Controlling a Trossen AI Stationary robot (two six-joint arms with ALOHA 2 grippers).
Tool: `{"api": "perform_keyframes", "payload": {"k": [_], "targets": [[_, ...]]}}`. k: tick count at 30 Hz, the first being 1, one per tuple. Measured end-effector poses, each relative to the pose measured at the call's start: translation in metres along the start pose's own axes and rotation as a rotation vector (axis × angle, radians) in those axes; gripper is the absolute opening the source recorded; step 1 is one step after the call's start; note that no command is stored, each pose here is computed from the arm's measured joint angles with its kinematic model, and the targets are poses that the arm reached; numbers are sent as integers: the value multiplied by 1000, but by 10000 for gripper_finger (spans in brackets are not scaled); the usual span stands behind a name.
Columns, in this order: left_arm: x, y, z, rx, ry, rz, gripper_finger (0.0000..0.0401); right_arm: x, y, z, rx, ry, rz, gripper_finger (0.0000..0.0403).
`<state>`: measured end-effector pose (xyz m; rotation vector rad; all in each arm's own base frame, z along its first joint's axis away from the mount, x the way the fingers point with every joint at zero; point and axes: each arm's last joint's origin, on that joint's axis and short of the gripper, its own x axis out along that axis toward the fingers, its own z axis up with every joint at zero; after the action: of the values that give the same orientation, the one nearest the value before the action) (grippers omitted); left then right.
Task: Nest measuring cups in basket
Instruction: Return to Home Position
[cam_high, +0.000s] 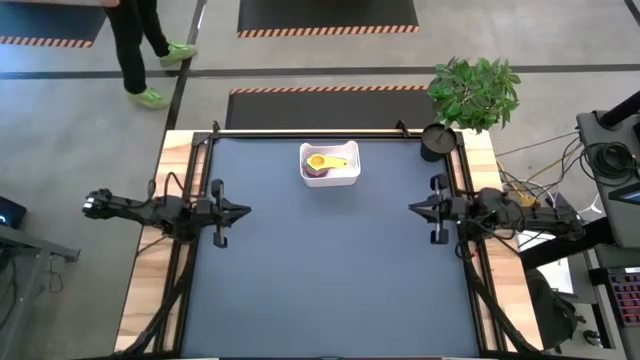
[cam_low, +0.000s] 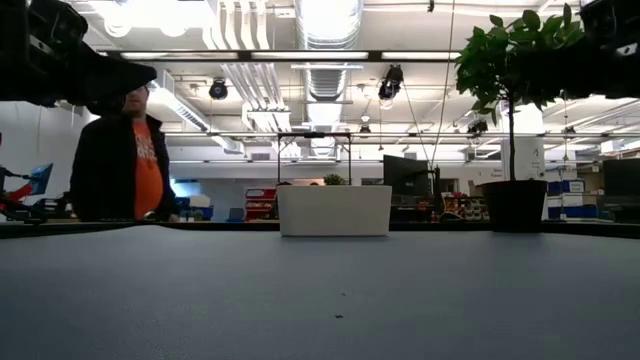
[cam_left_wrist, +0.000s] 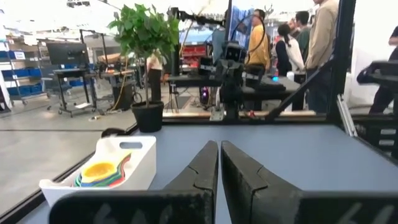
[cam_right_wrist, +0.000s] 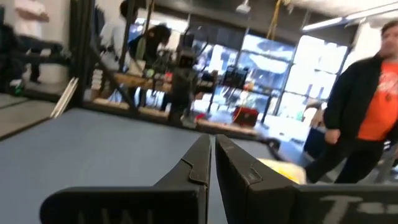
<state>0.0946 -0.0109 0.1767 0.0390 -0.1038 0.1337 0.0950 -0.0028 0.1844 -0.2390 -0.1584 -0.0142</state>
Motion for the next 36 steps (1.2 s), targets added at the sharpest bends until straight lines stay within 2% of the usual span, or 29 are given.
{"api": "perform_keyframes", "payload": {"k": [5,9,14,20,22,26,28,32,36], "targets": [[0,0,-2,8,18,-6,0,0,3,-11,14,89,51,13],[0,-1,-2,9,15,-42,0,0,4,-15,57,133,42,13],[0,-2,-3,11,23,-44,0,2,2,-20,76,201,-55,13],[0,-1,-3,8,25,-36,0,5,-3,-24,203,254,-257,13],[0,-1,-3,8,25,-36,0,5,-4,-26,158,280,-276,13],[0,-1,-3,8,27,-36,0,7,-3,-29,-33,336,-242,13],[0,-1,-3,9,27,-36,0,7,-3,-30,-84,354,-230,13],[1,-1,-2,8,28,-36,0,8,-3,-31,-112,371,-221,13],[0,-1,0,7,23,-35,0,8,-3,-32,-86,370,-225,13]]}}
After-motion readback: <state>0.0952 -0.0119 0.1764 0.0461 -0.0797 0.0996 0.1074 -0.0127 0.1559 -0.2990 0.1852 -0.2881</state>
